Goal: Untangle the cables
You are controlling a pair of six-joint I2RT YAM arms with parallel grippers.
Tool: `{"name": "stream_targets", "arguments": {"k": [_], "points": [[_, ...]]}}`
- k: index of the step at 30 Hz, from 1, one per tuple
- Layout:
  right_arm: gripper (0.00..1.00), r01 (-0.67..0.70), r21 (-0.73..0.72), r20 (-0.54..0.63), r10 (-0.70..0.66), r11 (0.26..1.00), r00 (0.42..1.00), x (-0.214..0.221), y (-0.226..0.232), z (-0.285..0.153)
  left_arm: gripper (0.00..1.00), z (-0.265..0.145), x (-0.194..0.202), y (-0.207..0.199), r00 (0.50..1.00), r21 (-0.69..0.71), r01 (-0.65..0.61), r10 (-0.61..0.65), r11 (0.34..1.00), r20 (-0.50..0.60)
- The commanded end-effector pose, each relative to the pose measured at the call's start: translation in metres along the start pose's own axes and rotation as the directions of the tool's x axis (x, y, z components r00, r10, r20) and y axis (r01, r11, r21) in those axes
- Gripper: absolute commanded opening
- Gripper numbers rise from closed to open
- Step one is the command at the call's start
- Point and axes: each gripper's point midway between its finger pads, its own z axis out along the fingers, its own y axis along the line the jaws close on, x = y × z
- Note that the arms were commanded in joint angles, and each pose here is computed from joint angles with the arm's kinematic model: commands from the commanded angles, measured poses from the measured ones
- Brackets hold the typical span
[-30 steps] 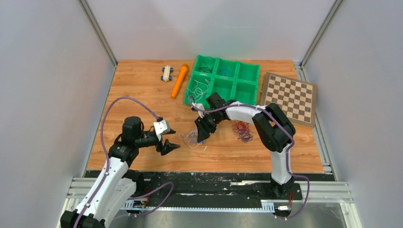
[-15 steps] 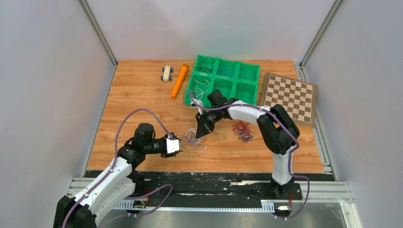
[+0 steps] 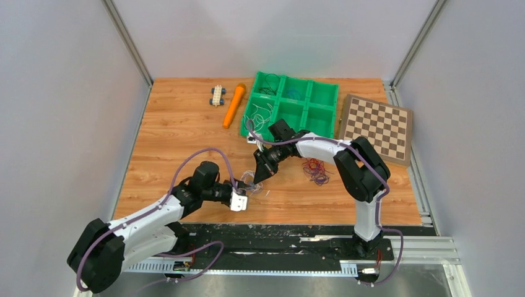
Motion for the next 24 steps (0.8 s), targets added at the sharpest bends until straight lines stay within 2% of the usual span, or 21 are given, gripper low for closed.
{"name": "stream_targets", "arguments": {"k": [1,8,12,16,19,20,24], "points": [[0.00,0.045,-0.060,0.044,-0.043,0.997,0.998,-0.015,0.018,-0.004,0.54,0.009,-0.006,0.022,0.991,-0.030,-0.135,0.135,0.990,-0.002],[0.00,0.038,-0.074,0.040,-0.035,0.997,0.999,-0.013,0.020,-0.002,0.50,0.015,-0.005,0.037,0.988,-0.065,-0.152,0.151,0.986,-0.015],[0.00,0.032,-0.072,0.037,-0.029,0.997,0.999,-0.012,0.019,-0.001,0.29,0.017,-0.013,0.043,0.993,-0.078,-0.117,0.118,0.990,0.005],[0.00,0.056,-0.024,0.059,-0.055,0.998,0.997,-0.018,0.011,-0.011,0.18,0.006,-0.023,0.026,0.997,-0.016,-0.067,0.067,0.998,0.033],[0.00,0.073,0.006,0.094,-0.074,0.997,0.993,-0.027,0.006,-0.026,0.03,-0.012,-0.030,0.007,0.997,0.019,0.065,-0.066,0.998,0.041],[0.00,0.073,0.014,0.103,-0.074,0.997,0.992,-0.028,0.004,-0.030,0.00,-0.018,-0.032,0.004,0.994,0.029,0.093,-0.095,0.995,0.048],[0.00,0.078,0.021,0.109,-0.080,0.997,0.991,-0.028,0.001,-0.037,0.00,-0.037,-0.022,-0.012,0.981,0.031,0.196,-0.196,0.980,-0.012]]}}
